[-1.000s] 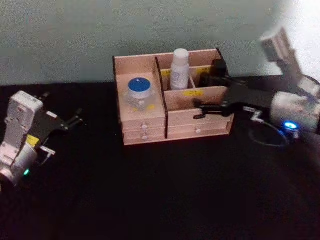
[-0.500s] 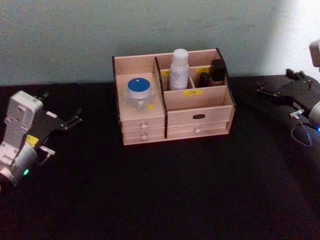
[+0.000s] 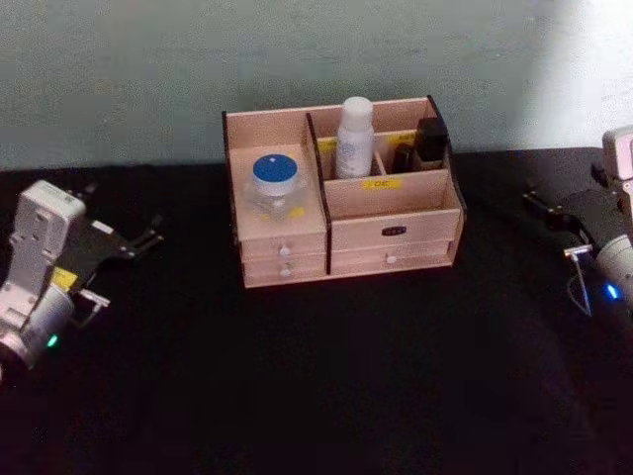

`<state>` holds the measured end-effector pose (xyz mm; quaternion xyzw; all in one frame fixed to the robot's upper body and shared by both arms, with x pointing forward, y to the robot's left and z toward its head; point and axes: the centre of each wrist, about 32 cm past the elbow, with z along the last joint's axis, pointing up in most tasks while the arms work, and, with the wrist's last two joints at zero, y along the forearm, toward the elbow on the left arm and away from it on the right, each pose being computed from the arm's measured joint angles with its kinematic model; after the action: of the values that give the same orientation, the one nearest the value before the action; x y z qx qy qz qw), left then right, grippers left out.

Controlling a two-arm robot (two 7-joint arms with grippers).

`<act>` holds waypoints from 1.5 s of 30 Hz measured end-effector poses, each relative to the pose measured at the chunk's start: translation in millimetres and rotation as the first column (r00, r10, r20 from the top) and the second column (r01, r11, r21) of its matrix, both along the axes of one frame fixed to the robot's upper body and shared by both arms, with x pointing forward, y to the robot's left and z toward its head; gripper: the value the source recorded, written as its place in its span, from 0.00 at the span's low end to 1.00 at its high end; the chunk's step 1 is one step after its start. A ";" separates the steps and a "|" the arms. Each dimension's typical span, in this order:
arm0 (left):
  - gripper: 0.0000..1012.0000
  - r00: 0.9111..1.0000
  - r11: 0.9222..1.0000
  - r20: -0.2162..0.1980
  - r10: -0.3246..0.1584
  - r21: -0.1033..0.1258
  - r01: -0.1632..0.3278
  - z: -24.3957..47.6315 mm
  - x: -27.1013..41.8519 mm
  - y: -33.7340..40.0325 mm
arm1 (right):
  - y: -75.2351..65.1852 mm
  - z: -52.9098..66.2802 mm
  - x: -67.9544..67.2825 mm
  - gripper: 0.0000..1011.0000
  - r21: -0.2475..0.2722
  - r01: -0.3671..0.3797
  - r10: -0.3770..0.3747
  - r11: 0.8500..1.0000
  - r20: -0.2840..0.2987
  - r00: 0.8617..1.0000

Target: Pick up the facial cleanser and watermelon frost from the table and place them into the tiered storage box.

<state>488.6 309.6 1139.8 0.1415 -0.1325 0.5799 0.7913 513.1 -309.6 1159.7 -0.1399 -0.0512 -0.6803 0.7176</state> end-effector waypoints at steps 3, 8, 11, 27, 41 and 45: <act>0.99 1.000 1.000 0.000 0.000 0.000 0.000 0.0 0.0 0.0 | 0.2 -1.3 0.1 0.99 0.000 0.004 -0.004 1.000 -0.002 1.000; 0.99 1.000 1.000 0.000 0.000 0.000 0.000 0.0 0.0 0.0 | -0.8 0.8 0.0 0.99 -0.002 -0.001 0.001 1.000 0.000 1.000; 0.99 1.000 1.000 0.000 0.000 0.000 0.000 0.0 0.0 0.0 | -0.9 1.5 0.0 0.99 -0.002 -0.003 0.003 1.000 0.000 1.000; 0.99 1.000 1.000 0.000 0.000 0.000 0.000 0.0 0.0 0.0 | -1.7 4.3 0.1 0.99 -0.001 -0.011 0.011 1.000 -0.002 1.000; 0.99 1.000 1.000 0.000 0.000 0.000 0.000 0.0 0.0 0.0 | -1.9 4.9 0.1 0.99 0.000 -0.013 0.013 1.000 -0.002 1.000; 0.99 1.000 1.000 0.000 0.000 0.000 0.000 0.0 0.0 0.0 | -2.0 5.0 0.1 0.99 0.000 -0.013 0.013 1.000 -0.003 1.000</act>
<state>488.6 309.7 1139.8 0.1415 -0.1325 0.5799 0.7913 513.2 -311.6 1164.8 -0.1405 -0.0513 -0.6754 0.7222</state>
